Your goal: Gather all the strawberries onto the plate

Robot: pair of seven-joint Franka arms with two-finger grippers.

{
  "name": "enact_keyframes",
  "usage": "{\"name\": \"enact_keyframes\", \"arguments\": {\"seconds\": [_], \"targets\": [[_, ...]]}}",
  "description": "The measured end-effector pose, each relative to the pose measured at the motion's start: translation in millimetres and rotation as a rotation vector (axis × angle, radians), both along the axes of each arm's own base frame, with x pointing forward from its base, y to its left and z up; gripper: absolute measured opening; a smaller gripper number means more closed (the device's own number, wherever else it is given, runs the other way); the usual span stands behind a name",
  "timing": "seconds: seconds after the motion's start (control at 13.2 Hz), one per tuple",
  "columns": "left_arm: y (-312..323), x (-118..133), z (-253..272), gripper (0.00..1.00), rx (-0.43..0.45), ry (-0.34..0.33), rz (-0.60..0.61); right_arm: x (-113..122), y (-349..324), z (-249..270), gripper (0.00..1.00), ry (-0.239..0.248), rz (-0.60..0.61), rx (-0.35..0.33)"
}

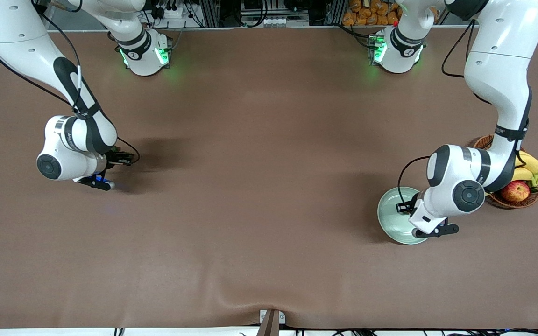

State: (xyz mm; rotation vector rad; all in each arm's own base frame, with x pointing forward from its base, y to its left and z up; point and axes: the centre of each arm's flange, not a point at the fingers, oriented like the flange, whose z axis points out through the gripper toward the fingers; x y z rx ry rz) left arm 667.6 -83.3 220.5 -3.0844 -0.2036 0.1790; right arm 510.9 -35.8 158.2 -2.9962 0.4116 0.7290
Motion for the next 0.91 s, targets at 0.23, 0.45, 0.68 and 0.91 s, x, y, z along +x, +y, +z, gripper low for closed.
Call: {"name": "enact_keyframes", "arguments": {"seconds": [0.23,0.45,0.68,0.91], "targets": [[-13.3,0.1,52.2,0.95,0.005,-0.011,-0.019,28.4,16.3,21.1,0.32,-0.08,0.079,0.032],[-58.9,-9.8,117.1,1.0,-0.017,-0.057,-0.08,74.1,92.3,67.6,0.32,-0.212,0.217,0.069],[-111.2,-20.8,144.8,1.0,-0.052,-0.09,-0.116,102.8,201.4,116.7,0.32,-0.333,0.32,0.107],[-137.2,-25.7,150.3,1.0,-0.066,-0.099,-0.079,116.1,296.8,120.0,0.32,-0.375,0.345,0.22]]}}
